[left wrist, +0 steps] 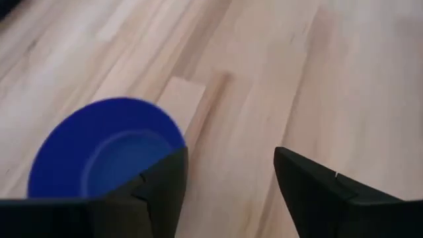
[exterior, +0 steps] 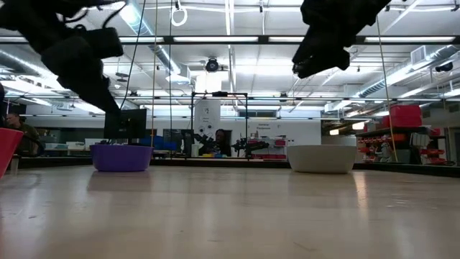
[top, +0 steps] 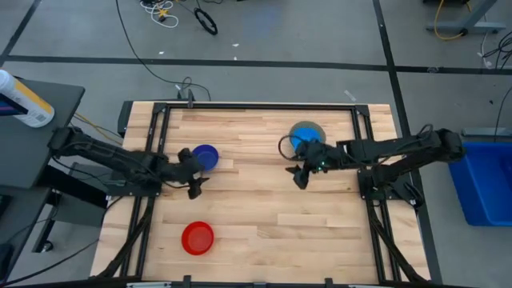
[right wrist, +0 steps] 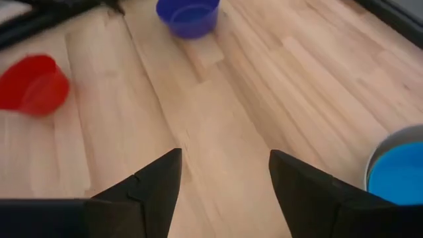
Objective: Nest bowls inside each other
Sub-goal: Stack the blue bowl on the light blue bowl
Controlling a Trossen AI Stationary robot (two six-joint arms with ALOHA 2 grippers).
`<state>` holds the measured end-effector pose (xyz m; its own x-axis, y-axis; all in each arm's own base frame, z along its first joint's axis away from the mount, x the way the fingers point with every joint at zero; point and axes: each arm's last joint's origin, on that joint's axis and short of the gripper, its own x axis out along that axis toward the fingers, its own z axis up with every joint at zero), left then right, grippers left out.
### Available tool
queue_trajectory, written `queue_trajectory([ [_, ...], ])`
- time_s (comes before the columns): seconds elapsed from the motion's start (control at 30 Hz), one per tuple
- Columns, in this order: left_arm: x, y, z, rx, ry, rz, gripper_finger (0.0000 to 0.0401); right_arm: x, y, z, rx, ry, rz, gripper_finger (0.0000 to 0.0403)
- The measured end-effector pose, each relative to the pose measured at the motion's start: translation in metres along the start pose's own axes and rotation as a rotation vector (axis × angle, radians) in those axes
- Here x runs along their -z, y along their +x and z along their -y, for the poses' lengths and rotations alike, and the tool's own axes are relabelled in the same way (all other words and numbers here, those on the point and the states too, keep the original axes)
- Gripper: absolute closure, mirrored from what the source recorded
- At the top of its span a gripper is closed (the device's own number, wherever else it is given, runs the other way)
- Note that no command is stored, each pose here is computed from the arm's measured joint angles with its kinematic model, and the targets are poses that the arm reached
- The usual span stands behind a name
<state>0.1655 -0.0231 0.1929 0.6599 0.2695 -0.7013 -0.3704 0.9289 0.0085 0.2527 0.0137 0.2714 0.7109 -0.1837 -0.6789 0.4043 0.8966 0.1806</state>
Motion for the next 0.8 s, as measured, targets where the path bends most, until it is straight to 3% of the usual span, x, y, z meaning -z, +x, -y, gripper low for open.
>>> queue_trajectory([
  [0.2,-0.007,0.028,-0.004,-0.038,0.000,-0.186,0.0174,0.016,-0.008,-0.022,-0.003,-0.063,-0.012,0.0179],
  [0.43,-0.002,0.055,-0.010,-0.102,-0.017,-0.287,0.0176,0.037,-0.024,-0.054,0.003,-0.205,0.057,0.0194],
  [0.67,-0.006,0.060,-0.016,-0.139,-0.009,-0.259,0.0177,0.078,-0.049,-0.087,0.045,-0.366,0.338,0.0219],
  [0.8,-0.009,0.062,-0.022,-0.143,-0.020,-0.251,0.0177,0.118,-0.057,-0.082,0.068,-0.355,0.520,0.0233],
])
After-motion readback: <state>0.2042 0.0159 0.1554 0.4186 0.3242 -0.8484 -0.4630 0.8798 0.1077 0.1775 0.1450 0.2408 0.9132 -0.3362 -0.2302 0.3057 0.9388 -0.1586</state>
